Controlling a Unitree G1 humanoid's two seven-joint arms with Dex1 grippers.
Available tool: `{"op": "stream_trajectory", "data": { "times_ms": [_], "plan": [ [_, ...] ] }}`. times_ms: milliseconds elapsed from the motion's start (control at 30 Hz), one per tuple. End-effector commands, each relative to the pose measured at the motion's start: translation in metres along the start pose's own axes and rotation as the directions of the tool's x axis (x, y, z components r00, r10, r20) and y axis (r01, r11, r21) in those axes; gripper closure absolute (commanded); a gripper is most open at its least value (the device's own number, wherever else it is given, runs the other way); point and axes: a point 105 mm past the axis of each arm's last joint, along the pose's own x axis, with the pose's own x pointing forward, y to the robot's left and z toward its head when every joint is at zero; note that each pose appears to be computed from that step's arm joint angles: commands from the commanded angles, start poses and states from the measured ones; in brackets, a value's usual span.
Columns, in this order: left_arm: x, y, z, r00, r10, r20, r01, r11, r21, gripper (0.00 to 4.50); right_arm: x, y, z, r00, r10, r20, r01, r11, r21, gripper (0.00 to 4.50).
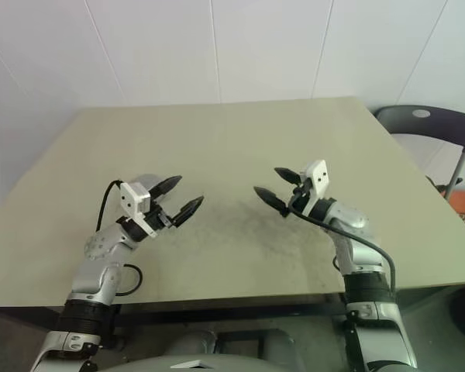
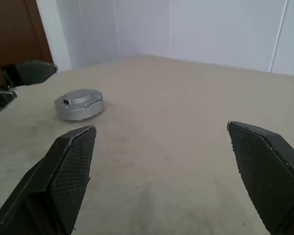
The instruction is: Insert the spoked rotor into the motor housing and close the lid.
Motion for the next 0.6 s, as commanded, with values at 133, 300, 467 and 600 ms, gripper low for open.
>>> {"op": "stream_trajectory", "data": {
  "times_ms": [133, 300, 467, 600],
  "plan": [
    [0.0056, -0.0002, 0.0148, 0.999, -0.017, 0.046, 0.014, 0.998, 0.054, 0.03, 0.0058, 0.0018, 0.0164, 0.999, 0.037, 0.038, -0.035, 0.998, -0.049, 0.0],
    [0.0055, -0.0009, 0.0151, 0.999, -0.014, 0.049, 0.012, 0.998, 0.055, 0.03, 0.0035, -0.0024, 0.0154, 0.999, 0.034, 0.033, -0.032, 0.998, -0.058, 0.0],
    [0.0065, -0.0016, 0.0147, 0.999, -0.015, 0.049, 0.013, 0.998, 0.055, 0.03, 0.0045, -0.0019, 0.0127, 0.999, 0.036, 0.032, -0.034, 0.997, -0.063, 0.0],
    [0.0075, -0.0013, 0.0144, 0.999, -0.018, 0.046, 0.015, 0.998, 0.058, 0.03, 0.0029, -0.004, 0.0082, 0.999, 0.032, 0.027, -0.031, 0.997, -0.068, 0.0]
  ]
}}
